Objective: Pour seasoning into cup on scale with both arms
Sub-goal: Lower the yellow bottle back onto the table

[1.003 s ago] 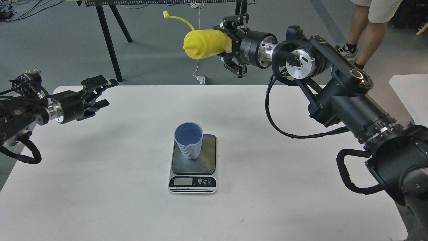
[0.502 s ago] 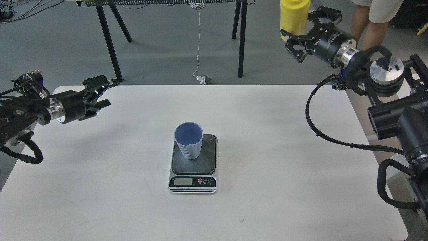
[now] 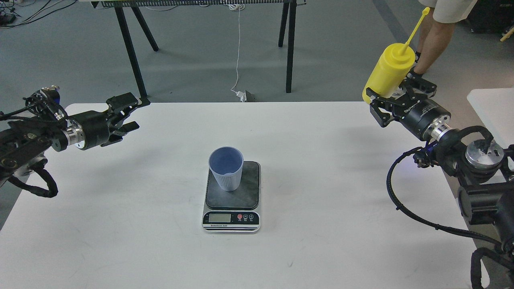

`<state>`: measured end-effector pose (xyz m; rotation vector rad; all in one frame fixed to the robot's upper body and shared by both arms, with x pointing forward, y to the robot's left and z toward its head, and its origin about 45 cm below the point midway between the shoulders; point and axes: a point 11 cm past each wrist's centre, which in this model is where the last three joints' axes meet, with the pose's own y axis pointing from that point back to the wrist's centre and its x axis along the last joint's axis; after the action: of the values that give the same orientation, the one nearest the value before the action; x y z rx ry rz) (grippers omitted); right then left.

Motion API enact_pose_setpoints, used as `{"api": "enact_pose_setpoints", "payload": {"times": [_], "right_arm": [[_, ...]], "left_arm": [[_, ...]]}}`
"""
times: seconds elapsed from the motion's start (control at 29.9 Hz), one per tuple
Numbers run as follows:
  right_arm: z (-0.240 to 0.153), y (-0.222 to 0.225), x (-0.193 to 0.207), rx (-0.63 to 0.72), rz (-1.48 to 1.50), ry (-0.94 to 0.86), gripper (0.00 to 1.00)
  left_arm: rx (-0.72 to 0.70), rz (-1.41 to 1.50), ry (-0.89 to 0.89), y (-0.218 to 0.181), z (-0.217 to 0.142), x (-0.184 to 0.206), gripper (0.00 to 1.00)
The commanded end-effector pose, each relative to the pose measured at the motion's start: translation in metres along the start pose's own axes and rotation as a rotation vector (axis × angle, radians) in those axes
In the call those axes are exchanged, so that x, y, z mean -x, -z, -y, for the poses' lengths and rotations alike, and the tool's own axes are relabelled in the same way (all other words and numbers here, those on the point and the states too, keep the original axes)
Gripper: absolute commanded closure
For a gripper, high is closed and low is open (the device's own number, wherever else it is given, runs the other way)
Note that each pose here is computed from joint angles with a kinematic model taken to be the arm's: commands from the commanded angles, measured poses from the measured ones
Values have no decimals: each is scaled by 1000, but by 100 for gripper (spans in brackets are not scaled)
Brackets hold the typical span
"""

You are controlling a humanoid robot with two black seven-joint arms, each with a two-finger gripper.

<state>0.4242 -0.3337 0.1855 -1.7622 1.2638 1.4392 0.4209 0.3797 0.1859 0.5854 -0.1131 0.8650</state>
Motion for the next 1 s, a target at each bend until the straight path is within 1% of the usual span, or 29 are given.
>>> {"api": "enact_pose_setpoints", "payload": {"times": [0.0, 0.17, 0.33, 0.57, 0.74, 0.87, 0.94, 0.97], "right_arm": [[-7, -25, -22, 37, 13, -7, 96], [-19, -55, -49, 71, 50, -26, 96], [-30, -79, -67, 91, 83, -40, 96], [-49, -113, -93, 164, 87, -79, 95], [-51, -131, -98, 205, 93, -88, 95], [-57, -136, -103, 211, 95, -89, 92], [-57, -137, -103, 216, 92, -87, 87], [-57, -138, -103, 220, 90, -86, 85]], "left_arm": [[0, -2, 6, 0, 2, 3, 1], [-2, 1, 8, 1, 2, 3, 1], [-1, 0, 9, 1, 2, 4, 1], [0, 1, 9, 0, 3, 3, 1], [0, 3, 7, -1, 2, 2, 1], [1, 2, 8, -1, 3, 3, 1], [1, 2, 8, -1, 3, 3, 1], [1, 2, 8, -1, 3, 3, 1]]}}
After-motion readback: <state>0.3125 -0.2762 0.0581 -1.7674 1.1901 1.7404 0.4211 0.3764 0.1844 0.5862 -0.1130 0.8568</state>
